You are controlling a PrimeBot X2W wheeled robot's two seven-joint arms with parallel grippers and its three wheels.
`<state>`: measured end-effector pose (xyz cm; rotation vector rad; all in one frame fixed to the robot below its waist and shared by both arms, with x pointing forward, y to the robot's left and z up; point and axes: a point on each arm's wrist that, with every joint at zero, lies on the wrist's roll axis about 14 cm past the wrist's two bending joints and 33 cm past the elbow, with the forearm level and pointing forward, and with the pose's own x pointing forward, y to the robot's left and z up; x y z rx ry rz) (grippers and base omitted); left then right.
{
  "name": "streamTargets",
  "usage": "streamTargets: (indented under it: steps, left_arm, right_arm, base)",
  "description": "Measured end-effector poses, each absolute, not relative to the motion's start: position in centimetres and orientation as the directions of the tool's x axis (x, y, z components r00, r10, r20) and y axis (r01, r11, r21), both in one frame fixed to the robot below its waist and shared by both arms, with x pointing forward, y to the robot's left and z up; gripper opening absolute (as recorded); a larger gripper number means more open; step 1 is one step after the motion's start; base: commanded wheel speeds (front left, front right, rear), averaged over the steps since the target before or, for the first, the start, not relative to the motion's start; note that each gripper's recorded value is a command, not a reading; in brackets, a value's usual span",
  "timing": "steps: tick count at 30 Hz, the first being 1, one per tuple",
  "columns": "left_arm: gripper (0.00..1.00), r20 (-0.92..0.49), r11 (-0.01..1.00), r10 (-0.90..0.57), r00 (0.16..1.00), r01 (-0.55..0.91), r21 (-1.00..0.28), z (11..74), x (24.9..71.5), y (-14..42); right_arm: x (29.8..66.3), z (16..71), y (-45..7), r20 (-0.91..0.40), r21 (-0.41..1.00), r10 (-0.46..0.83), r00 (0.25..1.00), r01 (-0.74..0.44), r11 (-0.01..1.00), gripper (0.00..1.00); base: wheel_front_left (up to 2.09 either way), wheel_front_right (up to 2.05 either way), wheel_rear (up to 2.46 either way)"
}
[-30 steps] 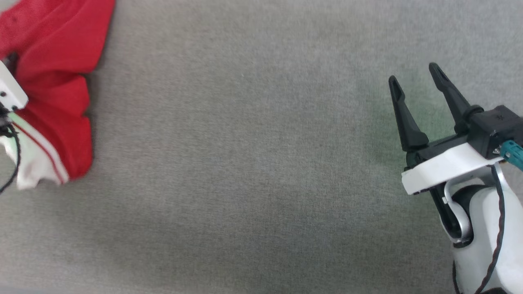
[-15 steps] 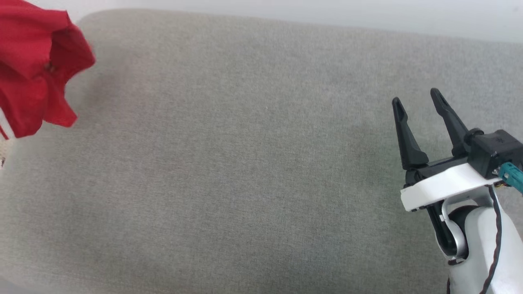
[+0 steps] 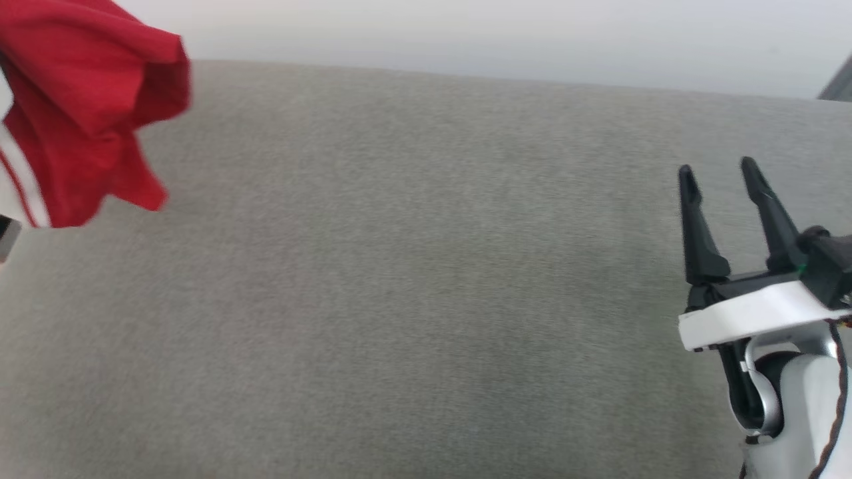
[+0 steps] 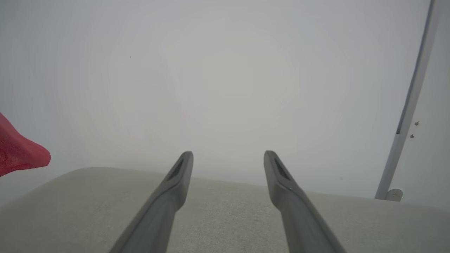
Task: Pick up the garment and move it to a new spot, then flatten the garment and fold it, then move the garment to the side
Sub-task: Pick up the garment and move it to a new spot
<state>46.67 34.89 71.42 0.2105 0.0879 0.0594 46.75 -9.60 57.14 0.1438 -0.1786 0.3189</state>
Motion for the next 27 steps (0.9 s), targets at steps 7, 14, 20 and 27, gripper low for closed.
streamTargets:
  steps: [7, 14, 20, 27]
  left_arm:
    - [0.0, -0.144, 0.967, -0.118, 0.983, 0.147, 0.21, 70.5, 47.8, 26.7]
    - [0.0, -0.202, 0.904, -0.348, 0.915, 0.385, 0.186, 68.6, 48.8, 16.9]
    - [0.0, -0.352, 0.82, -0.496, 0.794, 0.562, 0.11, 62.5, 48.3, 9.6]
    - [0.0, -0.587, 0.763, -0.548, 0.596, 0.643, -0.06, 51.5, 47.0, 5.6]
  right_arm:
    - [45.0, 57.8, -15.3, 0.216, 0.116, 0.147, 0.965, -0.175, 0.978, 1.0]
    - [42.5, 57.4, -19.9, 0.206, 0.117, 0.021, 0.978, -0.046, 0.992, 1.0]
    - [40.6, 55.8, -22.6, 0.163, 0.127, -0.062, 0.985, 0.041, 0.991, 1.0]
    - [40.2, 53.1, -23.0, 0.094, 0.149, -0.078, 0.992, 0.064, 0.987, 1.0]
  base:
    - [0.0, 0.0, 0.0]
    - [0.0, 0.0, 0.0]
    - [0.0, 0.0, 0.0]
    - [0.0, 0.0, 0.0]
